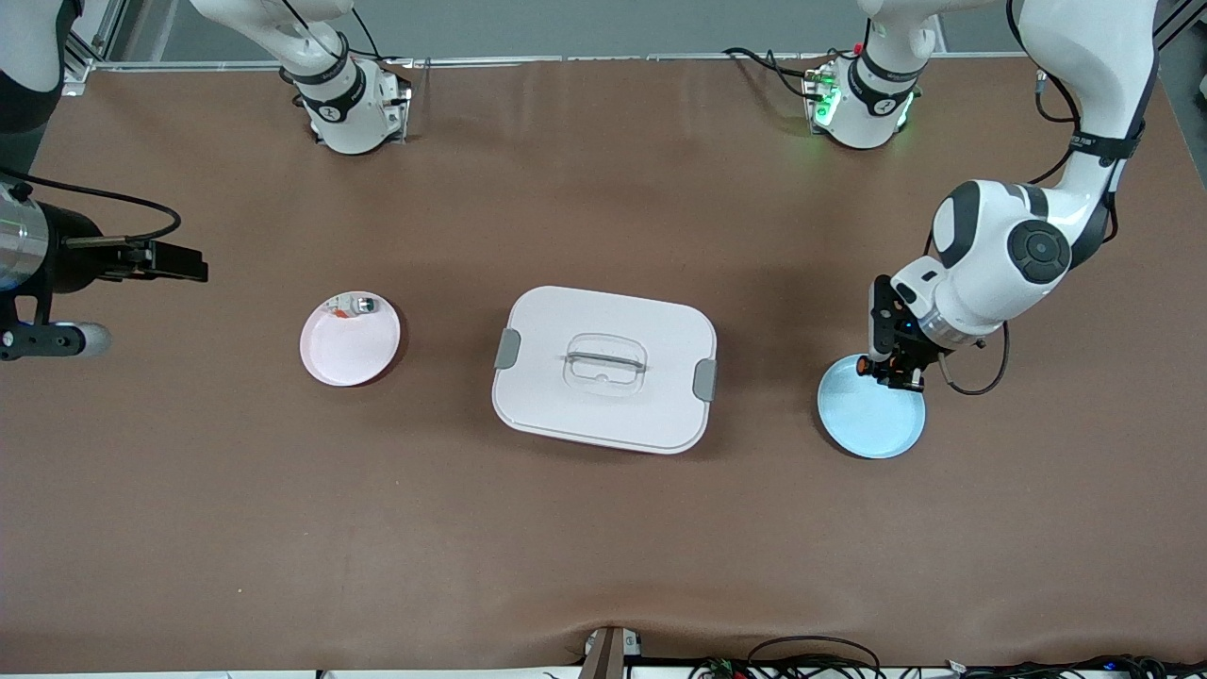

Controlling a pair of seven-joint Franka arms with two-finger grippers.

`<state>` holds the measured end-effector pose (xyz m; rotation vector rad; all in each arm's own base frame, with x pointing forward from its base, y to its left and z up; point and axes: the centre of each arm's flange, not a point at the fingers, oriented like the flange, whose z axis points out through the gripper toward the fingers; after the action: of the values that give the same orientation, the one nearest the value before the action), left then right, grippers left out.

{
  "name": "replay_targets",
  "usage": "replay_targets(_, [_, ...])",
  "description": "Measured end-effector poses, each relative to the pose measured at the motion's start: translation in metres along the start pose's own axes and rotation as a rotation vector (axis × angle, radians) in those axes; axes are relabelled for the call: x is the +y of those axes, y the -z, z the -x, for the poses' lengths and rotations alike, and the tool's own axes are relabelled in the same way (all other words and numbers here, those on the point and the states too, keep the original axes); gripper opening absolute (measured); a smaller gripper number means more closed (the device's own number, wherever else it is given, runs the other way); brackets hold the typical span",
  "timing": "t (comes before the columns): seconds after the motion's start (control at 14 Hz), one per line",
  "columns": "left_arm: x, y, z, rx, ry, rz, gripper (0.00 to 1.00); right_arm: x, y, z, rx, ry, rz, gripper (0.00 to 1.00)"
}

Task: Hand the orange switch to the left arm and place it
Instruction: 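Lower the switch with the left gripper onto the light blue dish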

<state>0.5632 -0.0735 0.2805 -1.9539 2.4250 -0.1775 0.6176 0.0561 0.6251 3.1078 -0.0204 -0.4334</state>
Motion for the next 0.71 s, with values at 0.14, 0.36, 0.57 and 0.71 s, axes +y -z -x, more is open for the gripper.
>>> replay_targets(0.14, [0.000,-0.007,0.005,0.001,-0.045,-0.015,0.41,-0.002,-0.002,0.005,0.044,0.003,-0.001,1.00])
replay_targets(0.36, [0.001,-0.019,0.025,0.004,-0.092,-0.033,0.41,-0.001,-0.008,0.021,0.104,0.047,0.002,1.00])
replay_targets(0.57, [0.001,-0.031,0.028,0.008,-0.097,-0.046,0.41,0.017,-0.012,0.034,0.127,0.082,0.002,1.00])
replay_targets(0.71, [0.000,-0.039,0.029,0.011,-0.095,-0.061,0.41,0.025,-0.012,0.036,0.140,0.084,0.001,1.00])
